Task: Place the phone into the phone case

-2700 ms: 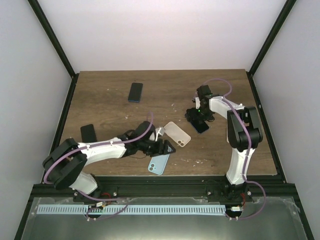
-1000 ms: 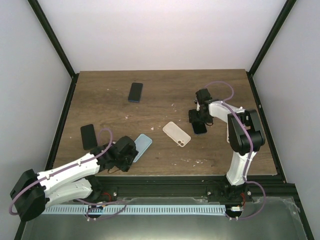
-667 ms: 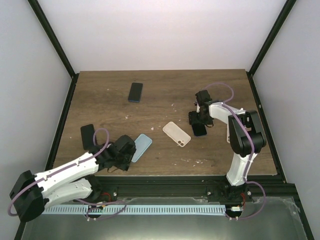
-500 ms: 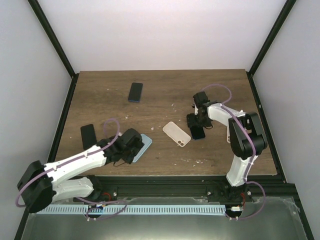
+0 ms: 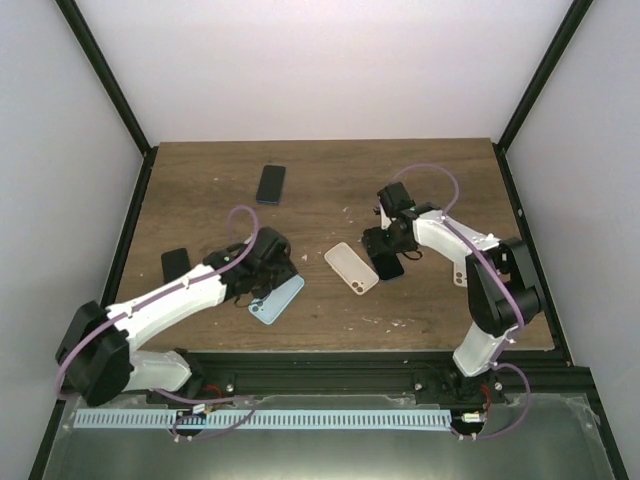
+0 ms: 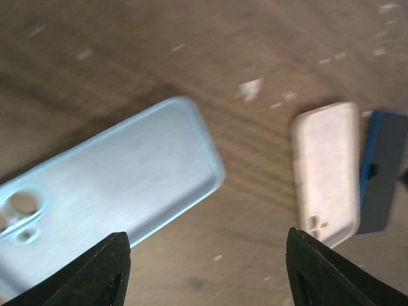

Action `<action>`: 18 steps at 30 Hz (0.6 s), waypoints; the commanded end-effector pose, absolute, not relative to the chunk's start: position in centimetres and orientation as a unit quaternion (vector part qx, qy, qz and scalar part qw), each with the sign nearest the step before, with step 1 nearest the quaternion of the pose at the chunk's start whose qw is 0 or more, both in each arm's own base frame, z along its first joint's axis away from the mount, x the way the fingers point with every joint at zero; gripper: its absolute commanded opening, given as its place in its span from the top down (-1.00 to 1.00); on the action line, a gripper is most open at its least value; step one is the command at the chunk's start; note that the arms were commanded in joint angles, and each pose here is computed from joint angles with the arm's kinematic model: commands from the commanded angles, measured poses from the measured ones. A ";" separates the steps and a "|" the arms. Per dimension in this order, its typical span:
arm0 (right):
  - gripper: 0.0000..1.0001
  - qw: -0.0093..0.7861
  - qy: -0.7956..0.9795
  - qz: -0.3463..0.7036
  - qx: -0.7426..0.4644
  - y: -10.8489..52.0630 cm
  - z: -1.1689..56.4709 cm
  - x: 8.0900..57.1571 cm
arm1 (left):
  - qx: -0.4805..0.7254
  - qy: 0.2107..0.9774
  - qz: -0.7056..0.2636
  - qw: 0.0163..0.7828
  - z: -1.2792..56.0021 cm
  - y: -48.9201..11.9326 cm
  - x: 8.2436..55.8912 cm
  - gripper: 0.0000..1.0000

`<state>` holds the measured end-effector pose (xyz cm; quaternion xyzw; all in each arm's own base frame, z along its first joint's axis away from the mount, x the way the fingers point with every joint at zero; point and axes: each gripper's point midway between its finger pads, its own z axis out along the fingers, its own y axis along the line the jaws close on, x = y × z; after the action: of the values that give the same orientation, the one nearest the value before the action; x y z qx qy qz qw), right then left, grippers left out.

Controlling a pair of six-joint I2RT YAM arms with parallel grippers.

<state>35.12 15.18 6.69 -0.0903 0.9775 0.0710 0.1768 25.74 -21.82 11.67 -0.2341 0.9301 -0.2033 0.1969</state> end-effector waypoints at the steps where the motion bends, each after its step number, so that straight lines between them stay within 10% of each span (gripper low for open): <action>1: -0.75 0.168 0.977 0.040 -0.129 14.8 4.9 35.3 | -0.331 0.913 -0.202 0.132 9.6 -19.2 21.6 -0.37; 5: -0.99 0.151 0.977 0.047 -0.143 15.3 3.6 35.6 | -0.412 0.898 -0.135 0.077 7.7 -15.7 17.6 -0.42; 18: -0.88 0.139 0.979 0.030 -0.144 15.0 2.3 36.0 | -0.441 0.892 -0.067 0.073 2.8 -12.9 15.8 -0.22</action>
<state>35.24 15.05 2.31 -0.1384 0.9802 0.0439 0.1347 14.32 -12.20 2.90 -0.4423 0.8931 -0.0623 0.0545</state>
